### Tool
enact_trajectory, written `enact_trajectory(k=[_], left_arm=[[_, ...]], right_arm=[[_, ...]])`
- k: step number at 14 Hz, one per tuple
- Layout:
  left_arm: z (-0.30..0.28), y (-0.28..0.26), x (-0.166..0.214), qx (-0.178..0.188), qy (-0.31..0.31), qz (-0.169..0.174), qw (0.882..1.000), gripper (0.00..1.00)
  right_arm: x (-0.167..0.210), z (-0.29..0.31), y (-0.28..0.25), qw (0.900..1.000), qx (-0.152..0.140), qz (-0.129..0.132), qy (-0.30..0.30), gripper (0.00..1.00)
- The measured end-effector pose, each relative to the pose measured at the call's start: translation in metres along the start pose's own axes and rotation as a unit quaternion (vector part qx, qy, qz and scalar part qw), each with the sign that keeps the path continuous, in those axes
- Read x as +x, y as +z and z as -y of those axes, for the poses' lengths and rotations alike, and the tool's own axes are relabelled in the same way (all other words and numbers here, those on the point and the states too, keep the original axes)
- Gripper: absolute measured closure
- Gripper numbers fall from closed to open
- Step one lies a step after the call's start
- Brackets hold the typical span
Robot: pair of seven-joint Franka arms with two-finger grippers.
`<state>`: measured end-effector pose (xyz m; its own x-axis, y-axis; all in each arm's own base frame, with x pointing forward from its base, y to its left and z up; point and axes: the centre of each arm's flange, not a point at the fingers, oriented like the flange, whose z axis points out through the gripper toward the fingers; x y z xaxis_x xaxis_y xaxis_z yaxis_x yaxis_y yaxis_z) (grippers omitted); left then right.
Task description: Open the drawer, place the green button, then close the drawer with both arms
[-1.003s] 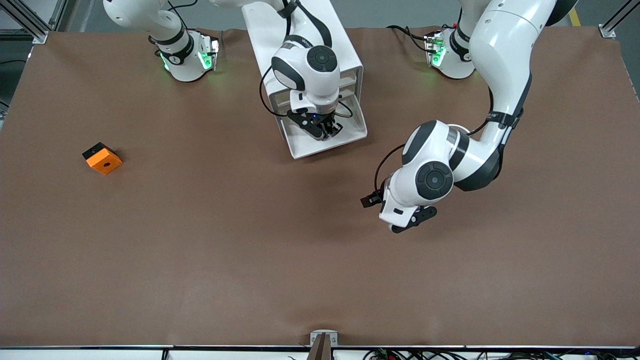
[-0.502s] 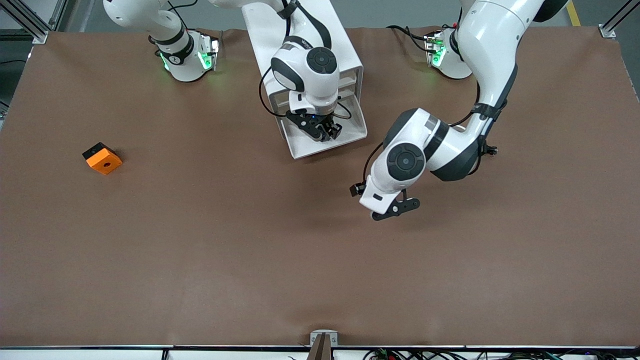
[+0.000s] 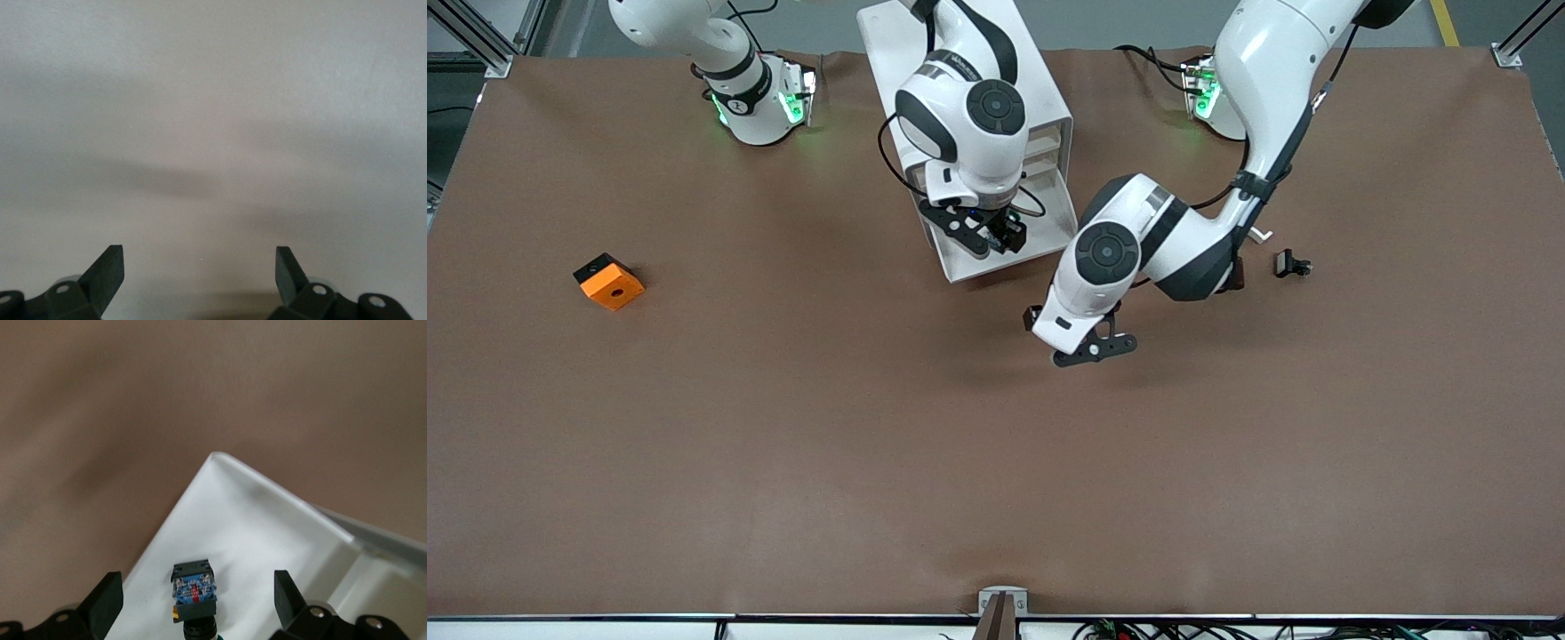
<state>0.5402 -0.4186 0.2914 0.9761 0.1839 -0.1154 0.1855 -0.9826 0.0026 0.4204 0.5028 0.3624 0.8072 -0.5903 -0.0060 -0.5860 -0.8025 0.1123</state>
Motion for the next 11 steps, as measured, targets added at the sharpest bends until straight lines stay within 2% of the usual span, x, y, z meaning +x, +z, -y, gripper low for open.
enact_trajectory(k=[2, 4, 7, 11], left_arm=[[-0.008, 0.01, -0.011, 0.006, 0.018, -0.018, 1.0, 0.0], [-0.016, 0.017, -0.021, -0.01, 0.009, -0.031, 0.999, 0.0], [-0.02, 0.034, -0.035, -0.018, -0.011, -0.032, 0.999, 0.0], [-0.022, 0.056, -0.056, -0.027, -0.027, -0.026, 0.999, 0.0]], right_arm=[[0.031, -0.005, -0.033, 1.0, 0.002, 0.003, -0.019, 0.0], [0.068, -0.017, -0.061, 0.999, 0.004, 0.007, -0.041, 0.0], [0.15, -0.056, -0.105, 0.996, -0.001, 0.018, -0.09, 0.0], [0.258, -0.128, -0.152, 0.99, 0.009, 0.032, -0.14, 0.0]])
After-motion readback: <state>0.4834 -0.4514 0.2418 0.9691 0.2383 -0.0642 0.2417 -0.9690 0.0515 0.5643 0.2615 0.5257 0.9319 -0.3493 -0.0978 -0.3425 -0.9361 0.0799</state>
